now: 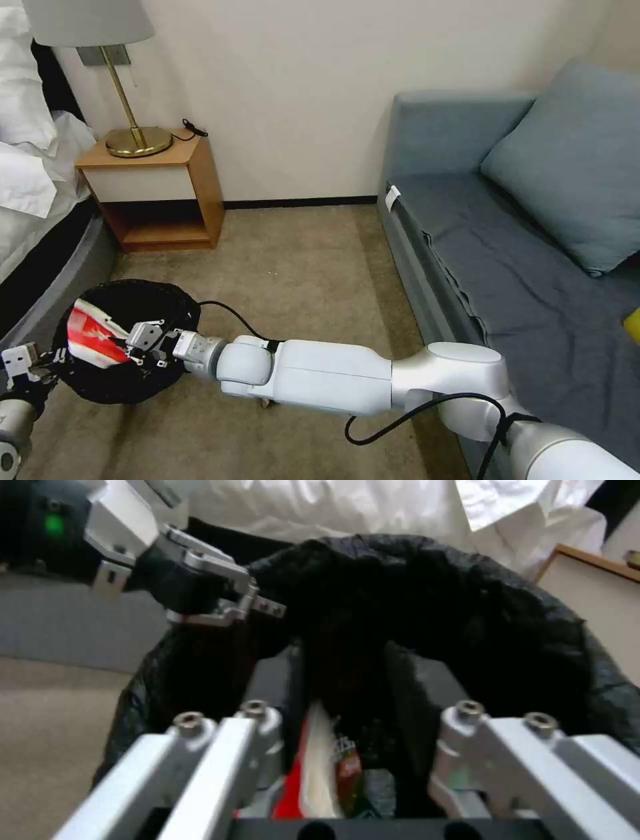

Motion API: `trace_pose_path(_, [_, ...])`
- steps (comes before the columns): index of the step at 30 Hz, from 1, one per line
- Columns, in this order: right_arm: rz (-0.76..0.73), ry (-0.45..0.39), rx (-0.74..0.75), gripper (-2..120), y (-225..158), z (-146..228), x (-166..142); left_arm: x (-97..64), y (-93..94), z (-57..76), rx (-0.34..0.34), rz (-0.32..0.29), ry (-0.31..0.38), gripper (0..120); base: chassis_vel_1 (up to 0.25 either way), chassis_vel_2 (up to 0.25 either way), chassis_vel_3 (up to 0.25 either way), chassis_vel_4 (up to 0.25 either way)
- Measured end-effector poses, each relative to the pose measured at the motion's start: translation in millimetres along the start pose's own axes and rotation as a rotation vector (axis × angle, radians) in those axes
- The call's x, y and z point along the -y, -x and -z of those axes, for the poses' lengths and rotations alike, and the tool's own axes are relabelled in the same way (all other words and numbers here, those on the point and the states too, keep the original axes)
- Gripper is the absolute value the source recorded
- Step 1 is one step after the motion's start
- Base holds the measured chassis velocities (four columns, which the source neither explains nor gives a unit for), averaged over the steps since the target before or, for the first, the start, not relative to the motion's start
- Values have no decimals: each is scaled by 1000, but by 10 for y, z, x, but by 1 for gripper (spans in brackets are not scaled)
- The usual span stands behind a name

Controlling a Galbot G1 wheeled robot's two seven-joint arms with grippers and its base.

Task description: Pick up the trash bin, then pick up the garbage on the floor and place it into the trash bin.

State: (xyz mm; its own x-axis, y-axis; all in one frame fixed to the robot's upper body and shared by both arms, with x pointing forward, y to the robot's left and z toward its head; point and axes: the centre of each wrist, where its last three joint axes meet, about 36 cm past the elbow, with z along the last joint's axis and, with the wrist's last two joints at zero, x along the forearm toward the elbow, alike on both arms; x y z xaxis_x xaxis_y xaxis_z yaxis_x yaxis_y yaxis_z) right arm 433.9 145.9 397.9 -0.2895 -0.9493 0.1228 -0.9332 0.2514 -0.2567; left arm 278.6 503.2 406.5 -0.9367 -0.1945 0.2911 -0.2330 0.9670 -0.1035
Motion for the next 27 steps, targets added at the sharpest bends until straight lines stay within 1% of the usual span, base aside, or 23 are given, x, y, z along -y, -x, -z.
trace_pose_path(2, [-12, -6, -10, 47, -7, -22, 25, -5, 26, 0, -3, -1, -3, 1, 0, 0, 0, 0])
trace_pose_path(3, [-12, -6, -10, 47, -7, -22, 25, -5, 26, 0, -3, -1, -3, 1, 0, 0, 0, 0])
trace_pose_path(6, [-77, -9, -13, 60, -38, -48, 177, -52, 56, -10, -7, 11, -9, 1, 0, 0, 0, 0])
trace_pose_path(7, [-77, -9, -13, 60, -38, -48, 177, -52, 56, -10, -7, 11, -9, 1, 0, 0, 0, 0])
trace_pose_path(9, [-123, -2, -11, 70, -60, -67, 280, -83, 58, -7, -7, 20, -9, 1, 0, 0, 0, 0])
trace_pose_path(11, [-181, 0, -16, 79, -109, -111, 446, -137, 47, 10, -5, 36, -5, 1, 0, 0, 0, 0])
trace_pose_path(12, [-181, 0, -16, 79, -109, -111, 446, -137, 47, 10, -5, 36, -5, 1, 0, 0, 0, 0])
trace_pose_path(15, [-265, 0, -46, 93, -227, -177, 671, -250, 31, 32, -6, 66, 6, 1, 0, 0, 0, 0])
trace_pose_path(16, [-265, 0, -46, 93, -227, -177, 671, -250, 31, 32, -6, 66, 6, 1, 0, 0, 0, 0])
trace_pose_path(18, [-300, 3, -71, 98, -347, -192, 793, -307, 20, 49, -4, 86, 8, 1, 0, 0, 0, 0])
trace_pose_path(21, [-314, 24, -123, 100, -530, -137, 875, -386, -6, 98, 9, 111, 12, 1, 0, 0, 0, 0])
trace_pose_path(22, [-314, 24, -123, 100, -530, -137, 875, -386, -6, 98, 9, 111, 12, 1, 0, 0, 0, 0])
trace_pose_path(24, [-313, 58, -210, 100, -666, -141, 890, -435, -19, 124, 15, 124, 13, 1, 0, 0, 0, 0])
trace_pose_path(26, [-300, 121, -350, 100, -780, -188, 848, -456, -28, 132, 18, 130, 13, 1, 0, 0, 0, 0])
trace_pose_path(27, [-300, 121, -350, 100, -780, -188, 848, -456, -28, 132, 18, 130, 13, 1, 0, 0, 0, 0])
